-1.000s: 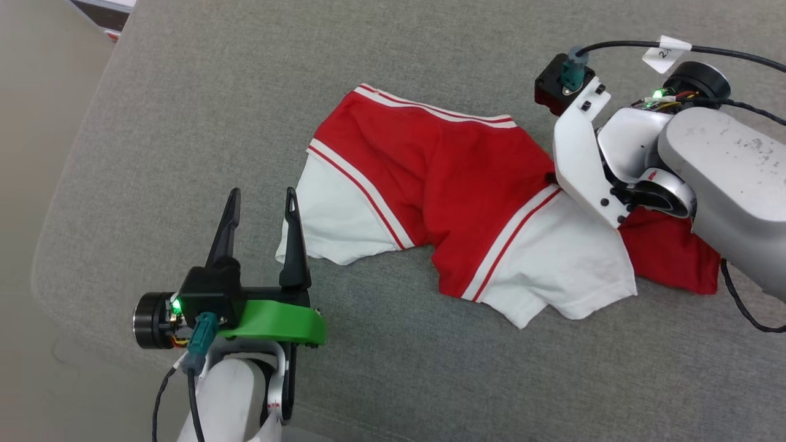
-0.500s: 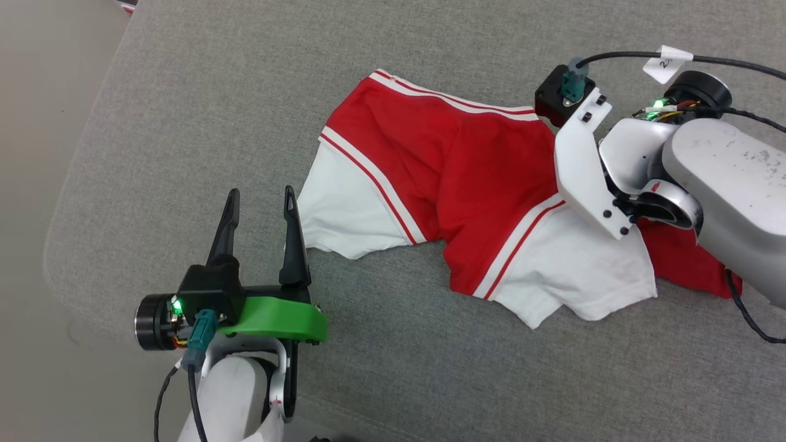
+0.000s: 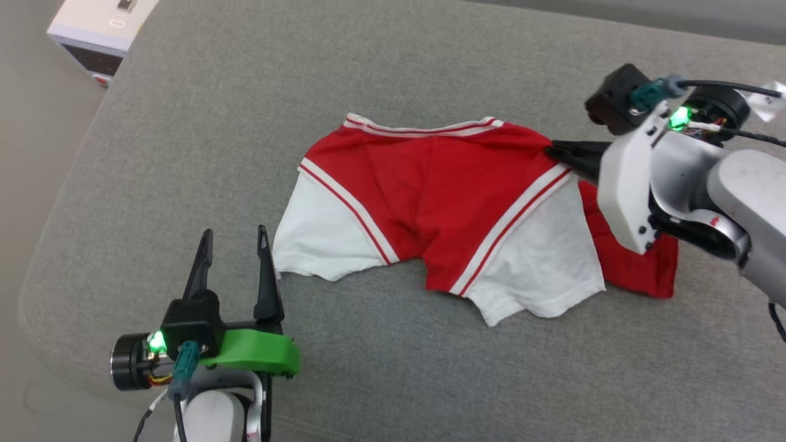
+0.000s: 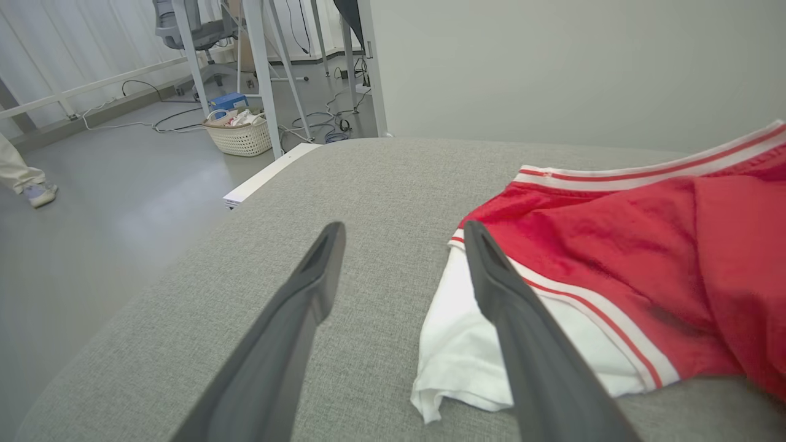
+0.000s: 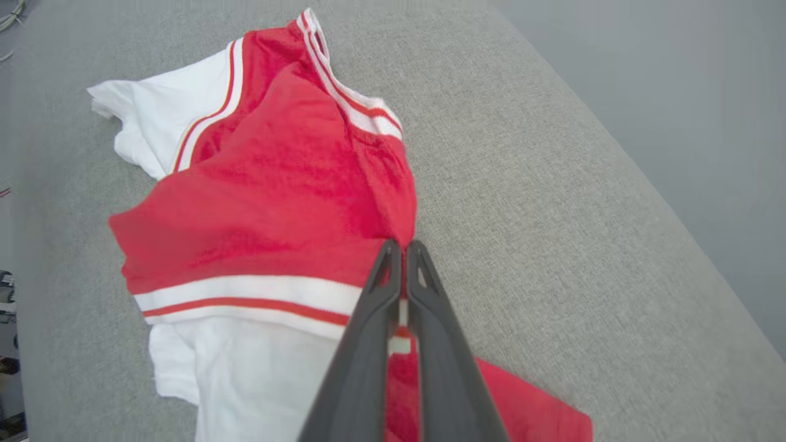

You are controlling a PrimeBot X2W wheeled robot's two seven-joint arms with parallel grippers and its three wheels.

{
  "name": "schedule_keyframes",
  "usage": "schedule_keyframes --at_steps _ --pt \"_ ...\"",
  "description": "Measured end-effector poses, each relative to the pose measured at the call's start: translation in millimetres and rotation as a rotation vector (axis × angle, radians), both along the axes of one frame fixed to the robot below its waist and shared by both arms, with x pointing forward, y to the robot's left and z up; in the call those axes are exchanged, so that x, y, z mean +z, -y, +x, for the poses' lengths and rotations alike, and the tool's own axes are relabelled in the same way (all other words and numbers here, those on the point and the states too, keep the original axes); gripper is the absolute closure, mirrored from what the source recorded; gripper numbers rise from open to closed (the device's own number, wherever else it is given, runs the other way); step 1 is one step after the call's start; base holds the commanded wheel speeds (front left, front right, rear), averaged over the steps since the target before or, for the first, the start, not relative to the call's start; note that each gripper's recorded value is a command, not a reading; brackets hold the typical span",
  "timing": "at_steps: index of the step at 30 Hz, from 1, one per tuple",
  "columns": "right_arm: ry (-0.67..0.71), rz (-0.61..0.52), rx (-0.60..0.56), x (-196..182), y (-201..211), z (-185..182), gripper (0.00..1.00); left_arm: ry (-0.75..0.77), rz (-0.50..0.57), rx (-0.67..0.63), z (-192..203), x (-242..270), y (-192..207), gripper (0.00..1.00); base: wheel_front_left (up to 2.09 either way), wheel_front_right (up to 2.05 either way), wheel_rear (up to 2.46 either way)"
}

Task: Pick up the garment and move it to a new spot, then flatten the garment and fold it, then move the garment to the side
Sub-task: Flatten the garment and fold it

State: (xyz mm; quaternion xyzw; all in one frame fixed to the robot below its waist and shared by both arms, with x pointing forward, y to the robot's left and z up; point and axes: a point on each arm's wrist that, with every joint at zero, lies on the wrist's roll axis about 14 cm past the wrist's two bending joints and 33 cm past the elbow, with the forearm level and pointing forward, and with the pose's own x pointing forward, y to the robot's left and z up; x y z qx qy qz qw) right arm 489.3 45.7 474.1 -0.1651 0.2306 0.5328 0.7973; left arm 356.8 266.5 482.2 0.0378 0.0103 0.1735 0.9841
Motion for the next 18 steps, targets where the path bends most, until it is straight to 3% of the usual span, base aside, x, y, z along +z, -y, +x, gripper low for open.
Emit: schedule_keyframes --at_steps 8,18 --pt "0.055 0.113 -0.142 38 65 -17 1.0 0.02 -0.014 -0.042 -9 4 12 0.0 0.0 0.0 0.0" --pt "0.147 0.123 -0.46 86 184 -15 1.0 0.05 -0.024 -0.147 0 10 41 0.0 0.0 0.0 0.0"
